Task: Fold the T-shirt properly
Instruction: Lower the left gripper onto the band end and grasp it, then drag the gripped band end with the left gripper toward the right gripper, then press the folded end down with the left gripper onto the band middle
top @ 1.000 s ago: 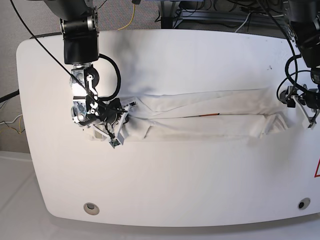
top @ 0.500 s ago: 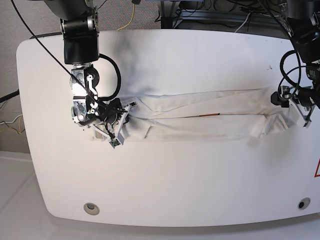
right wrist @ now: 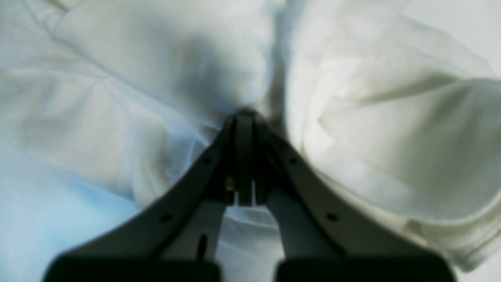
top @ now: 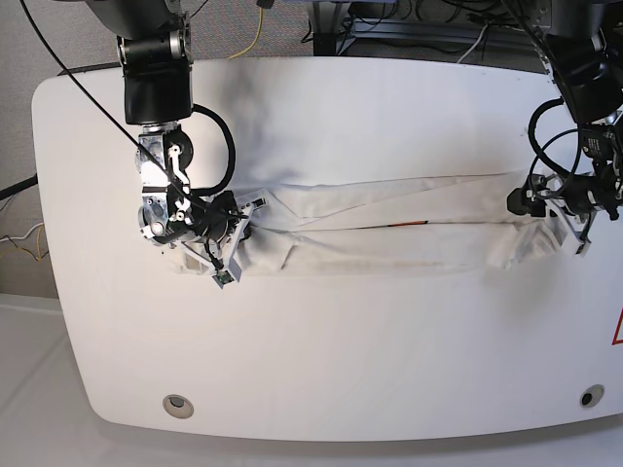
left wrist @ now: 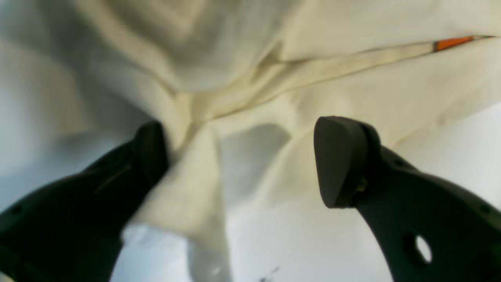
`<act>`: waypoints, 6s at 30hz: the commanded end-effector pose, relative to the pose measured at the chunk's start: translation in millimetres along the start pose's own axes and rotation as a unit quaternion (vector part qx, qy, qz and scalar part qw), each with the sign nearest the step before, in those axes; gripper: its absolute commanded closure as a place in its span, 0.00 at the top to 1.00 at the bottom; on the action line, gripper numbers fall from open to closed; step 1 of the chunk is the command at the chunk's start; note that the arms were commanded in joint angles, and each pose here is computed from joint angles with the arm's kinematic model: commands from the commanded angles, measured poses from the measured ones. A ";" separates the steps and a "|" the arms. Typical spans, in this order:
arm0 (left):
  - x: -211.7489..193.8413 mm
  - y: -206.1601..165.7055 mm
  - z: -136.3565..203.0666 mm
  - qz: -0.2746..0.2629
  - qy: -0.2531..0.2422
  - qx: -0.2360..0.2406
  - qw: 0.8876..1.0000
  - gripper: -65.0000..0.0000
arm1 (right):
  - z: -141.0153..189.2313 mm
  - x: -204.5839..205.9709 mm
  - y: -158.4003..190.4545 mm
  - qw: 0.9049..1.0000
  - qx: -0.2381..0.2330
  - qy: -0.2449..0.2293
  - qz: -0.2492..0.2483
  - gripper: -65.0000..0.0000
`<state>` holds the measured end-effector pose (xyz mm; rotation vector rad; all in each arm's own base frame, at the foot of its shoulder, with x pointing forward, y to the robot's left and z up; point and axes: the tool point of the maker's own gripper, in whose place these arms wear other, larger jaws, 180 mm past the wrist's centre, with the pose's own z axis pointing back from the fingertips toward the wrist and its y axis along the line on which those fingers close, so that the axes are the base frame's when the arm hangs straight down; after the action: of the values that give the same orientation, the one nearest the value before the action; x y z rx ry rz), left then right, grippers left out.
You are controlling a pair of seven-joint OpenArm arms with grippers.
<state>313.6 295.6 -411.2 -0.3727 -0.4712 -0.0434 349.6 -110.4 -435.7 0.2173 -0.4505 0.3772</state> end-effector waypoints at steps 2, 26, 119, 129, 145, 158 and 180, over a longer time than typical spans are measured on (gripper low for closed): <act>-6.0 -4.5 -4.7 -0.003 0.019 -0.002 1.000 0.76 | -4.7 -38.3 -3.0 0.997 -0.011 0.077 0.005 0.00; -8.7 -21.8 -18.0 -0.014 0.028 -0.020 0.999 0.13 | -4.9 -39.1 -2.7 0.997 -0.011 0.078 0.005 0.00; 57.3 -277.8 -50.2 -0.067 -0.113 -0.357 0.925 0.37 | -5.0 -37.5 -1.8 0.997 -0.009 0.075 0.004 0.00; 58.1 -278.9 -49.1 -0.069 -0.116 -0.357 0.924 0.74 | -5.1 -38.3 -1.6 0.997 -0.008 0.076 0.004 0.00; 78.6 -291.2 -27.8 -0.075 -0.154 -0.385 0.907 0.82 | -5.3 -39.1 -1.4 0.997 -0.008 0.076 0.003 0.00; 122.2 -268.5 24.8 -0.024 -0.197 -0.407 0.892 0.82 | -4.5 -38.4 -2.4 0.997 -0.009 0.075 0.003 0.00; 97.5 -191.1 26.2 0.030 -0.167 -0.317 0.933 0.82 | 3.8 -21.2 0.1 0.999 -0.014 0.049 0.013 0.00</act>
<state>360.7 127.6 -293.3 -1.0307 -0.7319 -0.0672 345.6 -109.0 -431.3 0.2075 -0.4525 0.3892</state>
